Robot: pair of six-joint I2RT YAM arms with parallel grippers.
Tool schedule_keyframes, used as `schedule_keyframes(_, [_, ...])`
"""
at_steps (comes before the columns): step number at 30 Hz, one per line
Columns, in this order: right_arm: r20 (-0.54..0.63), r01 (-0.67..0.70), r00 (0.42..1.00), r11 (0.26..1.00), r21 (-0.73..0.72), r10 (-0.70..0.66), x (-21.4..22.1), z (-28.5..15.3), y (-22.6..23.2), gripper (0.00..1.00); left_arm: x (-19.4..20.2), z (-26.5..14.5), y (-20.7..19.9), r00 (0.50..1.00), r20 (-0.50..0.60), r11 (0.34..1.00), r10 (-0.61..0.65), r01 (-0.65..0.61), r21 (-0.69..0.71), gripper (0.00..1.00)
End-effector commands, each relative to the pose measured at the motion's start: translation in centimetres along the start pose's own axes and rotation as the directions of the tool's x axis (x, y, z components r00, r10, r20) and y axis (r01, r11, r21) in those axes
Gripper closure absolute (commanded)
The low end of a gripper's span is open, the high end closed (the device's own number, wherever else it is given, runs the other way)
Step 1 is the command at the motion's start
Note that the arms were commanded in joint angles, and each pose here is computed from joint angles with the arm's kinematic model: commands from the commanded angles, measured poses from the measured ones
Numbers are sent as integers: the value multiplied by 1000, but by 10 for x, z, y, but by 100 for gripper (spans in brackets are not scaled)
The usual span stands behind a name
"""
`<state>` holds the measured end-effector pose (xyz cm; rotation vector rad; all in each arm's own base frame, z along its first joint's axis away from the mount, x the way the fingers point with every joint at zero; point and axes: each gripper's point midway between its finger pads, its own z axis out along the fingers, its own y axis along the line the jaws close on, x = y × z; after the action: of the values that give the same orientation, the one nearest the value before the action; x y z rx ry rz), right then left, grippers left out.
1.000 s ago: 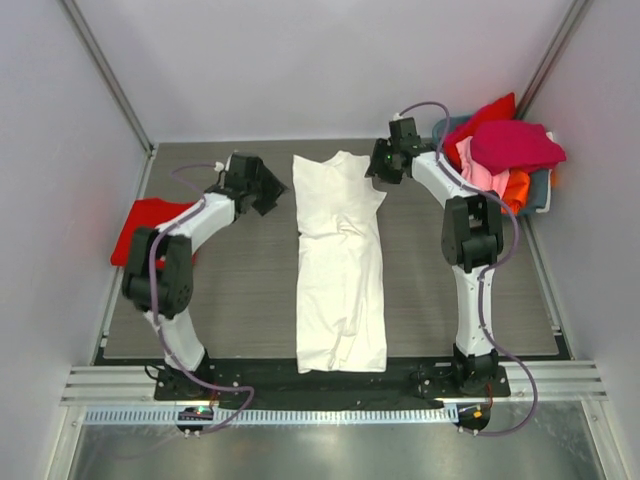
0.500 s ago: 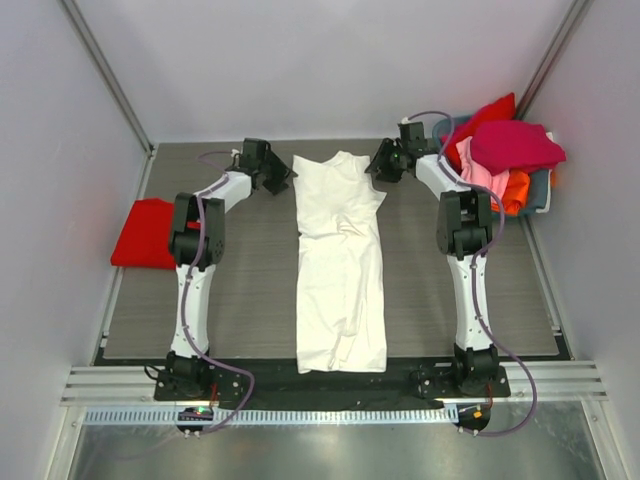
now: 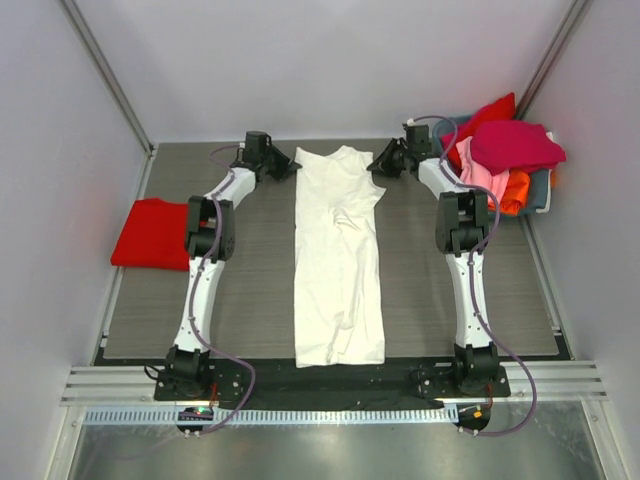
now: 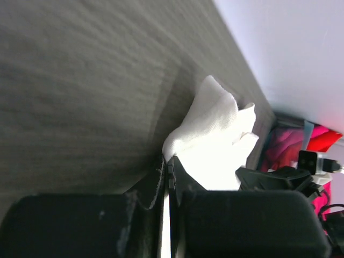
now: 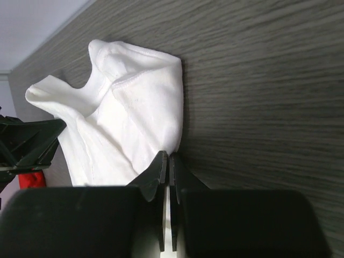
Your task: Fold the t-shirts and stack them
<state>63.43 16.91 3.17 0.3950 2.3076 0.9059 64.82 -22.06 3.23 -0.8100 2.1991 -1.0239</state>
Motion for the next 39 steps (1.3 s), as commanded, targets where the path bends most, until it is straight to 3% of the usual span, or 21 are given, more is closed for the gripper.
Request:
schedule_keyframes(1, [34,-24,999,1000,-19,24,-17,2,-2,95,-17,13,21,998,14,998,-63,63,-12,98])
schedule_keyframes(5, [62,-53,997,998,-30,55,-31,10,-11,96,-32,21,15,995,58,996,-86,85,14,97])
schedule_keyframes(6, [58,-68,996,997,-45,70,-32,11,-8,93,-32,23,16,994,62,996,-89,88,24,89])
schedule_keyframes(7, [38,-66,997,995,-77,69,-30,11,-4,74,-32,23,13,994,60,995,-92,90,34,84])
schedule_keyframes(10, [45,-23,999,992,-125,29,-39,-1,18,57,-33,13,-7,996,40,994,-75,71,89,62])
schedule_keyframes(14, [65,52,997,996,-72,-48,-36,-30,31,47,-35,-23,-45,996,81,995,28,-36,96,38])
schedule_keyframes(15, [112,98,990,992,-82,-89,-49,-56,59,45,-28,-28,-33,996,73,998,41,-44,49,29])
schedule_keyframes(16, [89,116,990,992,-40,-112,-35,-59,47,44,-36,-50,-59,989,110,992,101,-109,67,28])
schedule_keyframes(18, [120,147,982,989,15,-148,-36,-79,50,43,-32,-66,-66,984,117,989,132,-138,51,27])
schedule_keyframes(21, [112,204,971,977,68,-211,-11,-112,63,48,-17,-104,-80,973,111,977,203,-209,44,28])
schedule_keyframes(22, [92,226,969,972,68,-231,9,-128,74,54,-1,-108,-60,973,75,976,216,-217,0,30])
schedule_keyframes(24, [71,255,963,963,83,-261,35,-142,81,72,14,-138,-74,962,83,966,259,-260,0,33])
schedule_keyframes(25, [-2,263,964,960,93,-264,76,-140,77,76,36,-140,-44,969,28,969,244,-243,-47,34])
schedule_keyframes(27, [3,270,963,959,84,-271,100,-166,97,88,56,-164,-58,969,24,970,244,-244,-10,37])
schedule_keyframes(31, [-99,318,946,941,114,-308,205,-195,99,92,103,-198,-47,965,-29,965,261,-261,-19,39])
schedule_keyframes(32, [-102,349,934,935,67,-342,230,-209,120,93,129,-204,-21,962,-90,963,257,-263,-61,39])
schedule_keyframes(35, [-146,347,932,934,81,-333,281,-229,110,93,163,-241,-16,950,-104,953,294,-300,-48,39])
schedule_keyframes(36, [-128,339,936,939,61,-329,294,-242,121,93,181,-248,12,950,-140,951,280,-295,-95,39])
schedule_keyframes(37, [-158,344,931,937,68,-330,311,-246,111,93,185,-263,9,951,-122,952,285,-295,-78,39])
schedule_keyframes(38, [-202,351,920,935,51,-335,351,-257,109,96,220,-280,47,962,-178,964,206,-231,-133,39])
schedule_keyframes(39, [-202,351,920,935,51,-335,351,-257,108,96,223,-284,38,960,-173,965,221,-241,-103,39])
